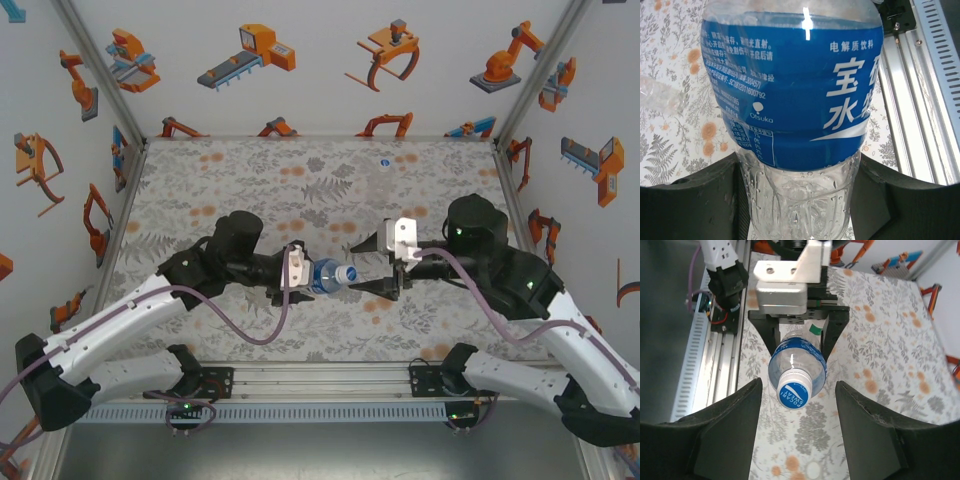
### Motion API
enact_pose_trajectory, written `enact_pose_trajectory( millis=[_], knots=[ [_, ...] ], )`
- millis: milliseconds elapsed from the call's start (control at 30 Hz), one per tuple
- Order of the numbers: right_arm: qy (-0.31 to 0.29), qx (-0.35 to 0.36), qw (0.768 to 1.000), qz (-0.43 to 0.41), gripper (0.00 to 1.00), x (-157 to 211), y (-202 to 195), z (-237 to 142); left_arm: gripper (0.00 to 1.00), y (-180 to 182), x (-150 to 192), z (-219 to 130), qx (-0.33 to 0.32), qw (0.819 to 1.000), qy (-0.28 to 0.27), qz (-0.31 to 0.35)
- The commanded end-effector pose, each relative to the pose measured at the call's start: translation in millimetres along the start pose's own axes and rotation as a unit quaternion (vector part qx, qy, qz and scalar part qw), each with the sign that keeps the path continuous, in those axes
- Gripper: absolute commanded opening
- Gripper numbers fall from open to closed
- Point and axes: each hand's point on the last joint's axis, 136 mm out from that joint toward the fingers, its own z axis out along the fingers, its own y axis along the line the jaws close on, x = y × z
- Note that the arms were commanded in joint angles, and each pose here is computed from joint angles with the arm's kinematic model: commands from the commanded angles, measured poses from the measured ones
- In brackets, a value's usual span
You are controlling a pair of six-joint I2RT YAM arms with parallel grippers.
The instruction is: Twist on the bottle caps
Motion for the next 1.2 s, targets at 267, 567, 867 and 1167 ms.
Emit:
enact_pose_trajectory(
  millis=[267, 567, 867, 1167],
  knots=[
    [-0.011, -0.055, 0.997, -0.052, 0.46, 7, 20, 4, 0.0, -5, -18, -6, 0.018, 0.999, -0.027, 0.004],
    [-0.01, -0.047, 0.998, -0.038, 0.38, 11, 16, 9, 0.0, -4, -21, -7, 0.017, 0.999, -0.03, 0.01],
    [-0.003, 0.015, 0.997, 0.075, 0.1, 17, -8, 14, 0.0, 0, -22, -7, 0.007, 0.999, -0.028, 0.013],
    [-0.048, 0.217, 0.851, 0.476, 0.0, 50, -72, 2, 0.0, 34, -14, 4, -0.066, 0.997, -0.015, 0.023]
  ],
)
